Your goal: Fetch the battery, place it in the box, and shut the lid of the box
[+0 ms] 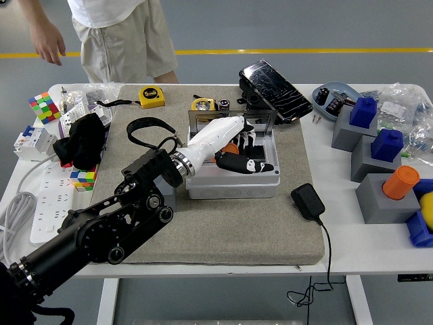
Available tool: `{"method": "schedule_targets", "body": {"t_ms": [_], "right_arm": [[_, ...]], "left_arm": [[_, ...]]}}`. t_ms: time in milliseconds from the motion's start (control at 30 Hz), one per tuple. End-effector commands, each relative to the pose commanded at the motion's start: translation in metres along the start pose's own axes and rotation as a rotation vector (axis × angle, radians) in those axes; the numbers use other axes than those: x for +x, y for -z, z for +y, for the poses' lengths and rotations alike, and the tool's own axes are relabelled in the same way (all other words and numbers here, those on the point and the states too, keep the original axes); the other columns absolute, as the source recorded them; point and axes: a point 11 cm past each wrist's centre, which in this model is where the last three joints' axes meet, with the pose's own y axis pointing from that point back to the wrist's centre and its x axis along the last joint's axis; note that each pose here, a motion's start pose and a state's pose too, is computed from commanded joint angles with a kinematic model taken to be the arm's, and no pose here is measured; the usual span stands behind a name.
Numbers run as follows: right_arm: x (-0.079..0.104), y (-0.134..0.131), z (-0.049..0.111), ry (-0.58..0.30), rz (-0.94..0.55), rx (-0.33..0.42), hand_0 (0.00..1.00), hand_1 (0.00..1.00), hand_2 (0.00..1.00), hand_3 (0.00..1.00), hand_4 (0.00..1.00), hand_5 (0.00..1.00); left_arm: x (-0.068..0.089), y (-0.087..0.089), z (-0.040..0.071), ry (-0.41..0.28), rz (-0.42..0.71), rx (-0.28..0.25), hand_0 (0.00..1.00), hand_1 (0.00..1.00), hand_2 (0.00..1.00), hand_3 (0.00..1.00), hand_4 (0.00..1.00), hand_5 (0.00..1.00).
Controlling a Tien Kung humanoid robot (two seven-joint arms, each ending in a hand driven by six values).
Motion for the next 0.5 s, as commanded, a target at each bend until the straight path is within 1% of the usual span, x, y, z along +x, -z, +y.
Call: {"method": "schedule_targets", "body": {"t_ms": [133,167,333,500], "right_arm": [[0.0002,-0.0001,0.0,0.0,0.0,-0.001,0.641,0.647,0.657,0.575,0.971,0.579],[0.0001,-0.0001,0.0,0.0,0.0,0.0,0.642,0.647,0.658,0.575,0.971,0.579],[-0.0004,0.0001,0.0,0.001,0.0,0.0,0.642,0.647,0.658,0.575,0.971,0.579],[-0.0003,0.0008,0.0001,0.001,0.0,0.001,0.641,0.647,0.657,0.574,0.971,0.579]], "left_arm": [[-0.0014,0.0018,0.0003,0.004,-0.002,0.006,0.191,0.213,0.272,0.341,0.998,0.547],[-0.0019,0.0023,0.0005,0.006,-0.002,0.008,0.196,0.231,0.293,0.351,0.998,0.557],[-0.0026,0.0034,0.0008,0.009,-0.002,0.014,0.196,0.231,0.293,0.351,0.998,0.557],[-0.0019,0.003,0.0006,0.006,0.001,0.011,0.196,0.234,0.297,0.354,0.998,0.556]]}}
